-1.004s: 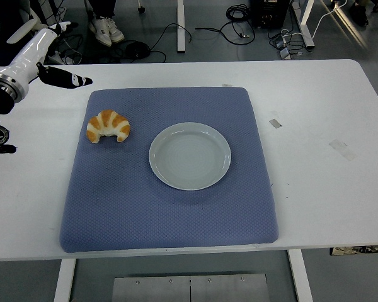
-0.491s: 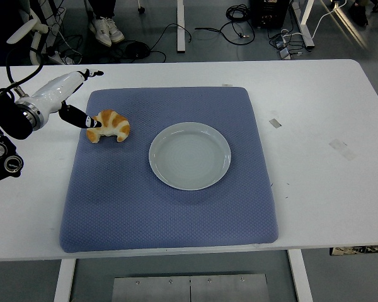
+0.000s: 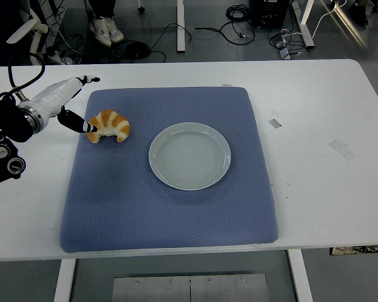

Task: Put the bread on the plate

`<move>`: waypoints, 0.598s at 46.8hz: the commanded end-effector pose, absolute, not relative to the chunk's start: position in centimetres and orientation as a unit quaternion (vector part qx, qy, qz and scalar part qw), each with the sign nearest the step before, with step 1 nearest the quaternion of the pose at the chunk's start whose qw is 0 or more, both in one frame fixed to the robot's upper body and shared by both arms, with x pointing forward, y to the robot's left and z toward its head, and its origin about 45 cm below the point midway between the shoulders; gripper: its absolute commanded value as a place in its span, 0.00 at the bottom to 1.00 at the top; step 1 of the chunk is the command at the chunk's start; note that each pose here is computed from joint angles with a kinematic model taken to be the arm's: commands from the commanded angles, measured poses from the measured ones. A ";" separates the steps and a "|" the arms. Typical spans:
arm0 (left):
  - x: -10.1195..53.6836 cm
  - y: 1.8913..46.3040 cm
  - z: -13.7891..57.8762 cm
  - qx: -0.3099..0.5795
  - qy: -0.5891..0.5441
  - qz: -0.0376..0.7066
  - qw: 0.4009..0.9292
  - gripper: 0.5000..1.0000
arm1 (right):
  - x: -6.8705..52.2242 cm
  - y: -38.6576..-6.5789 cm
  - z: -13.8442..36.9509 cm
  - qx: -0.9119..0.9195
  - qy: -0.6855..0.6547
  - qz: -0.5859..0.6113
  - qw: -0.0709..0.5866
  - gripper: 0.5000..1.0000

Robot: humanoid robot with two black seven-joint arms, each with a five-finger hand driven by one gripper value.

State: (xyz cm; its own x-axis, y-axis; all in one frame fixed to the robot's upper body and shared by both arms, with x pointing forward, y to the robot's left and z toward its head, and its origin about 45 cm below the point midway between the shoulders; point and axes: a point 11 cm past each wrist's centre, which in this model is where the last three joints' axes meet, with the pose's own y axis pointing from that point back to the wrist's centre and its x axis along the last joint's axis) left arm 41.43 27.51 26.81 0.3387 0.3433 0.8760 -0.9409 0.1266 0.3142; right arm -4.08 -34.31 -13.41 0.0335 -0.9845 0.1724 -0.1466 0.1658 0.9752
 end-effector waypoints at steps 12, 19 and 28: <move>42.0 25.7 25.1 0.473 -0.334 0.450 0.680 0.95 | -4.1 -34.3 -13.4 0.502 -0.564 -0.407 0.515 1.00; 42.0 25.7 25.0 0.475 -0.334 0.449 0.679 0.94 | -4.1 -34.3 -13.4 0.502 -0.564 -0.407 0.515 1.00; 42.5 26.2 24.8 0.484 -0.335 0.451 0.671 0.90 | -4.1 -34.3 -13.4 0.502 -0.564 -0.407 0.515 1.00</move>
State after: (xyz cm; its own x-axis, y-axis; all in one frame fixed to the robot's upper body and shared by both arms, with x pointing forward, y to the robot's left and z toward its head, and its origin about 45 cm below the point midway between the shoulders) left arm 42.44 26.12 24.96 0.3654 0.2877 0.8853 -0.9307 0.1291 0.3422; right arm -4.09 -34.31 -13.41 0.0334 -0.9845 0.1721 -0.1464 0.1655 0.9753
